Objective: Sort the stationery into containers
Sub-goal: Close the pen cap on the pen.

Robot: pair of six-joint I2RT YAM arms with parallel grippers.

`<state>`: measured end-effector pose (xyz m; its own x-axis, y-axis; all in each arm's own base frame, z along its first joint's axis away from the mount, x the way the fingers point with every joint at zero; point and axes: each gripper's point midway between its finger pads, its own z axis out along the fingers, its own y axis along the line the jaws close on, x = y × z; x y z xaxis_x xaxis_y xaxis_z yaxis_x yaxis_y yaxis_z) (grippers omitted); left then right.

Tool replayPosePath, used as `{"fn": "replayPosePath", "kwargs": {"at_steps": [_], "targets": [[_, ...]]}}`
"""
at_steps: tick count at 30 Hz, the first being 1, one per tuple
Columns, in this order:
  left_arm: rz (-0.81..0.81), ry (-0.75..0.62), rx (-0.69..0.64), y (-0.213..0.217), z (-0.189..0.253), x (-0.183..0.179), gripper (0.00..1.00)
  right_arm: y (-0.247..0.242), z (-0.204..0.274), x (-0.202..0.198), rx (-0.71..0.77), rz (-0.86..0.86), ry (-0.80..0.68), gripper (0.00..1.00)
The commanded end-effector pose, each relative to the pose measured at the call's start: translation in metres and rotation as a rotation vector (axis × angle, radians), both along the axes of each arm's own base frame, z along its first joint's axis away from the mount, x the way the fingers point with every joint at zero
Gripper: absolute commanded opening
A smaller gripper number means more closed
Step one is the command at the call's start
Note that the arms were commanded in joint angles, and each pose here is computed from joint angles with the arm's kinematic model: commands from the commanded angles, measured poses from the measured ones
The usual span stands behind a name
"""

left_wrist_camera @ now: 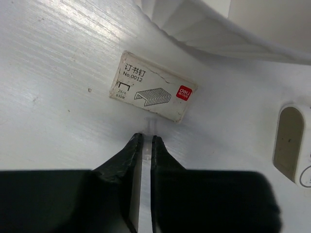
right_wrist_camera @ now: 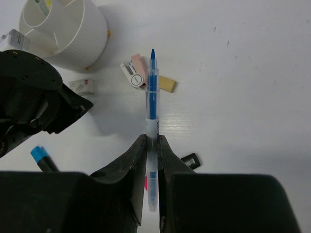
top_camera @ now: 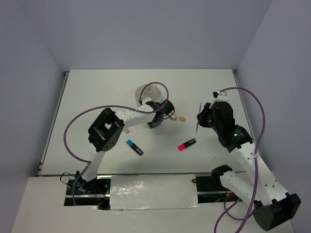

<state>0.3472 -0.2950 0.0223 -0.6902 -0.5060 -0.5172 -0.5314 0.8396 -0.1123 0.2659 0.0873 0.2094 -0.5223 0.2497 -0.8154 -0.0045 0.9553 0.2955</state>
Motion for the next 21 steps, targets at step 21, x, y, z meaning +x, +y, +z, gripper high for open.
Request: {"fn": "replayPosePath", "kwargs": {"at_steps": [21], "targets": [[-0.523,-0.817,-0.459,0.019,0.245,-0.062,0.0,0.163,0.062,-0.095,0.462,0.776,-0.181,0.0]]}}
